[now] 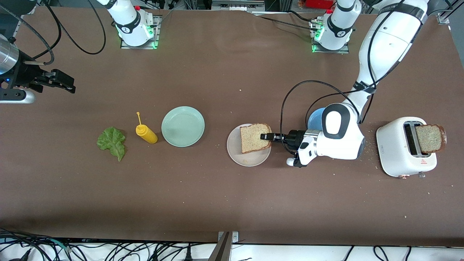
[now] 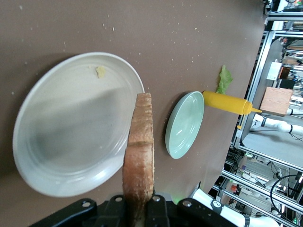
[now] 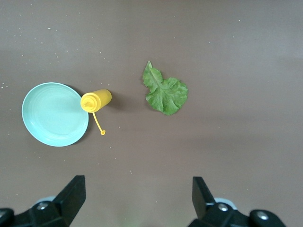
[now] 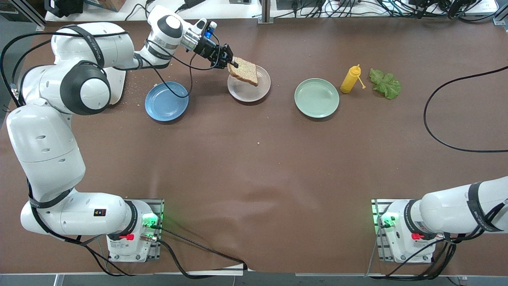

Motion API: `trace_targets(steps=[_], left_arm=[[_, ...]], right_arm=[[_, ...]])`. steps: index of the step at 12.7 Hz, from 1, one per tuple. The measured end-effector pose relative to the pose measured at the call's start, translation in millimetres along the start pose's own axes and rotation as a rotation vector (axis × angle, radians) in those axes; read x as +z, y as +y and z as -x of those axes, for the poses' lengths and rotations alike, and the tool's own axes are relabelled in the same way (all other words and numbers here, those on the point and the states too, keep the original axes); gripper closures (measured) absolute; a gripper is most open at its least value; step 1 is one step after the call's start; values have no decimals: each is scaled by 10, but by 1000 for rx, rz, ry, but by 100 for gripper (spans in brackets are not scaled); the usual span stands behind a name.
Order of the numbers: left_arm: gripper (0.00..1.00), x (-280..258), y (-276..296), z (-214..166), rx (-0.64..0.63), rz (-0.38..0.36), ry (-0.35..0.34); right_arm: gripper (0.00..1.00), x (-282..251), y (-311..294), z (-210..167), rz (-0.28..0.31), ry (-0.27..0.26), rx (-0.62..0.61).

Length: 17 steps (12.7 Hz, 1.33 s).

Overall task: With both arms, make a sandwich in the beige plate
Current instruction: 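Carry the bread slice with the left gripper over the beige plate, then lower the bread onto the beige plate and open the left gripper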

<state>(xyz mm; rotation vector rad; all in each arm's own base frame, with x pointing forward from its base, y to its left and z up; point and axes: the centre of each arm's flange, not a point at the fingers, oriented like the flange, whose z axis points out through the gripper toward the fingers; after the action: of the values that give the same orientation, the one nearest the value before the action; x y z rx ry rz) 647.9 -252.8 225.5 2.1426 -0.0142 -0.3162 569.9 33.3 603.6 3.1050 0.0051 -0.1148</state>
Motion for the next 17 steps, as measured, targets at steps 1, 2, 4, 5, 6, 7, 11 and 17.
trace_targets(steps=[1,2,4,5,6,7,11,17], left_arm=[[92,61,-89,-26,20,25,13],[92,126,-166,-40,46,37,18],[92,221,-301,-52,88,42,17],[92,246,-345,-55,98,42,15],[86,256,-371,-59,102,41,16],[77,258,-389,-67,105,38,23],[31,313,-376,-67,113,28,29],[0,361,-200,-78,211,-117,16]], right_arm=[[0,2,0,0,0,0,0],[0,2,0,0,0,0,0],[0,3,0,0,0,-1,0],[0,4,0,0,0,-1,0],[0,4,0,0,0,-1,0],[0,4,0,0,0,-1,0],[0,22,0,-6,0,-5,0],[0,78,4,-36,0,-16,1]])
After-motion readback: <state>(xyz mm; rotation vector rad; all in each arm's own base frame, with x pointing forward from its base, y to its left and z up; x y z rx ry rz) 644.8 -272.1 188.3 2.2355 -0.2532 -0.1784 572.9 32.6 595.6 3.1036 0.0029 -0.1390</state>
